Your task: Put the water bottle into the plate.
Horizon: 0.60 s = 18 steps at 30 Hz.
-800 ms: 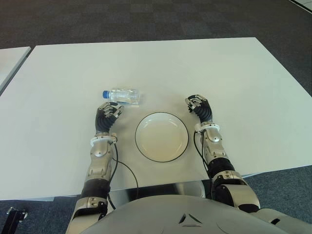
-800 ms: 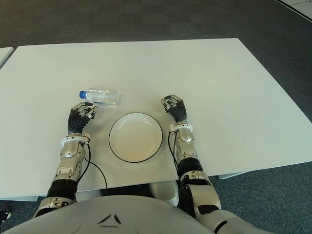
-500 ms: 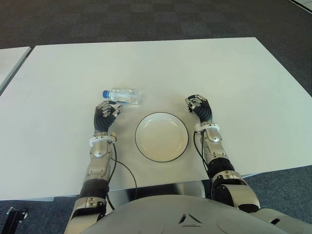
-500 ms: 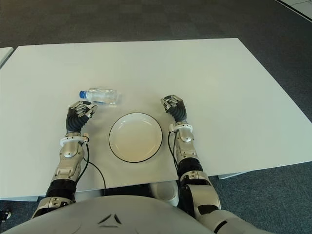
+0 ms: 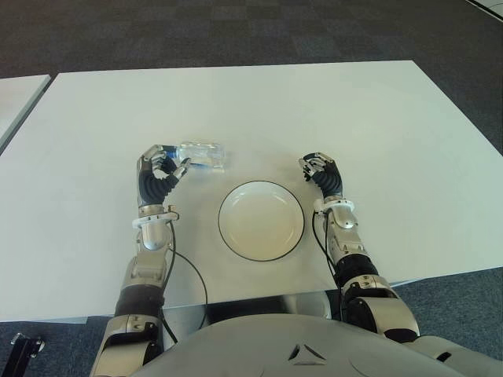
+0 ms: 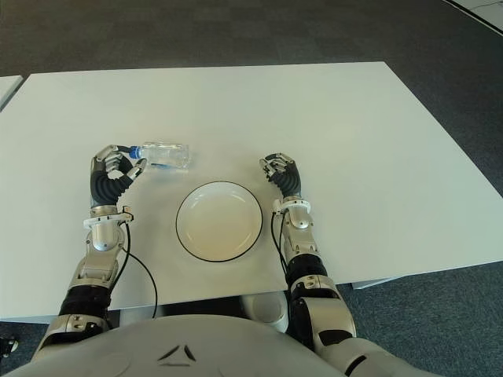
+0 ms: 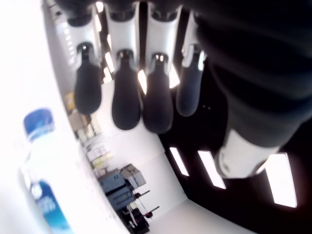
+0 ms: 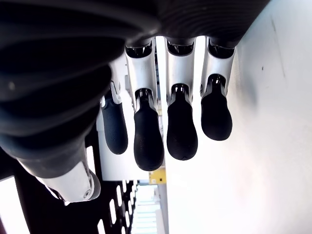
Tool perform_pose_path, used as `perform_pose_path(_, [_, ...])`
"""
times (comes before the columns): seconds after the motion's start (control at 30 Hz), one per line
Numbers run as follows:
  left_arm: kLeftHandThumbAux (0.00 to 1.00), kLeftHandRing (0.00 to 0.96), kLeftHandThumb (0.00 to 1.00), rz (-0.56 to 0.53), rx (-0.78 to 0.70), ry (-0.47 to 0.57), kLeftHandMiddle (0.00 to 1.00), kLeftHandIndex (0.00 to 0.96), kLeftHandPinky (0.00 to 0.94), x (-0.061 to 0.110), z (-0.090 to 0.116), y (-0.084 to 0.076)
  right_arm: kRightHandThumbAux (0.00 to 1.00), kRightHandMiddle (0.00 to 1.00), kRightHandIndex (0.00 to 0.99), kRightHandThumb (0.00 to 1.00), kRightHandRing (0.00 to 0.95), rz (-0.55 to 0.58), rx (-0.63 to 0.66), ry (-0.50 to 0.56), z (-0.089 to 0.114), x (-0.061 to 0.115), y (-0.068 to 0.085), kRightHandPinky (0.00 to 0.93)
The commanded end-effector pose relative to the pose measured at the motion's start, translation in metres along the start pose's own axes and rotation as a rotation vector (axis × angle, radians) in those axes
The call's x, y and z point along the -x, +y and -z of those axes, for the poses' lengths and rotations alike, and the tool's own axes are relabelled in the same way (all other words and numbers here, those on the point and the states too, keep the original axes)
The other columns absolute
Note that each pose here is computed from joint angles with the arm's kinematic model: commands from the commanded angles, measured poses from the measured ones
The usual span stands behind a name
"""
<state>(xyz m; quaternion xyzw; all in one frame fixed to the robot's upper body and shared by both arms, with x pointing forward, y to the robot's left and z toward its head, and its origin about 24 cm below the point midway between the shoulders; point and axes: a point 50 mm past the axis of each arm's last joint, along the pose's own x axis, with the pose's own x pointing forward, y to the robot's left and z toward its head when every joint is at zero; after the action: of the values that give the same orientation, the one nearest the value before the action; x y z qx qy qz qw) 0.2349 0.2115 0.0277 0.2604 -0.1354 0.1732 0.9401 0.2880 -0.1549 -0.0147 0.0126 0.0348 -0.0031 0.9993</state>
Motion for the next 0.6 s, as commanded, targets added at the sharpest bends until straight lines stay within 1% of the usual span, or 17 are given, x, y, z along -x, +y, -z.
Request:
perform_pose_path(0.03, [0.717,0.682,0.706,-0.015,-0.185,-0.102,0.7,0.434,0.665,-0.009,-0.006,-0.001,0.729,0.7,0.439,0.709,0.695,0.001,-0.006,0.049,0.01,0.005,0.0,0.703])
perform_pose_path(0.13, [0.717,0.686,0.707,-0.024,-0.252,-0.127,0.703,0.434,0.669,-0.014,-0.008,0.0,0.729,0.702,0.439,0.709,0.696,0.0,-0.004,0.046,0.01,0.005,0.0,0.704])
perform_pose_path(0.27, [0.715,0.65,0.708,-0.029,-0.341,-0.154,0.662,0.433,0.629,-0.022,-0.008,0.001,0.729,0.704,0.439,0.709,0.698,0.001,-0.003,0.044,0.01,0.005,0.0,0.703])
perform_pose_path(0.3, [0.714,0.574,0.707,-0.027,-0.364,-0.16,0.591,0.43,0.564,-0.024,-0.008,0.002,0.729,0.704,0.439,0.709,0.698,0.001,-0.003,0.044,0.01,0.005,0.0,0.7])
perform_pose_path(0.33, [0.714,0.525,0.707,-0.026,-0.378,-0.162,0.544,0.429,0.521,-0.025,-0.008,0.002,0.729,0.705,0.439,0.709,0.698,0.001,-0.003,0.044,0.01,0.005,0.0,0.698])
perform_pose_path(0.37, [0.714,0.507,0.706,-0.012,-0.416,-0.171,0.527,0.428,0.506,-0.03,-0.006,0.002,0.729,0.705,0.439,0.709,0.698,0.003,-0.002,0.045,0.01,0.005,0.0,0.698])
perform_pose_path(0.43, [0.709,0.369,0.706,0.009,-0.486,-0.188,0.396,0.42,0.372,-0.037,-0.003,0.003,0.729,0.704,0.439,0.709,0.698,0.006,0.001,0.047,0.01,0.005,0.0,0.699])
perform_pose_path(0.47, [0.708,0.347,0.706,0.017,-0.523,-0.197,0.375,0.419,0.35,-0.04,-0.001,0.002,0.729,0.704,0.439,0.709,0.698,0.007,0.002,0.048,0.01,0.005,-0.001,0.7])
perform_pose_path(0.5, [0.705,0.302,0.706,0.02,-0.543,-0.202,0.329,0.416,0.303,-0.041,0.0,0.002,0.729,0.704,0.439,0.709,0.698,0.008,0.003,0.048,0.01,0.005,0.0,0.701])
perform_pose_path(0.53, [0.705,0.286,0.706,0.031,-0.583,-0.212,0.313,0.415,0.286,-0.044,0.002,0.0,0.729,0.704,0.439,0.709,0.699,0.009,0.005,0.048,0.01,0.006,0.0,0.701])
perform_pose_path(0.57, [0.637,0.229,0.686,0.039,-0.611,-0.219,0.251,0.321,0.229,-0.046,0.004,-0.002,0.729,0.703,0.438,0.709,0.698,0.01,0.006,0.047,0.01,0.006,0.0,0.7])
perform_pose_path(0.6, [0.593,0.192,0.673,0.05,-0.641,-0.227,0.211,0.259,0.191,-0.048,0.005,-0.004,0.729,0.702,0.438,0.709,0.698,0.011,0.007,0.047,0.01,0.006,0.0,0.699])
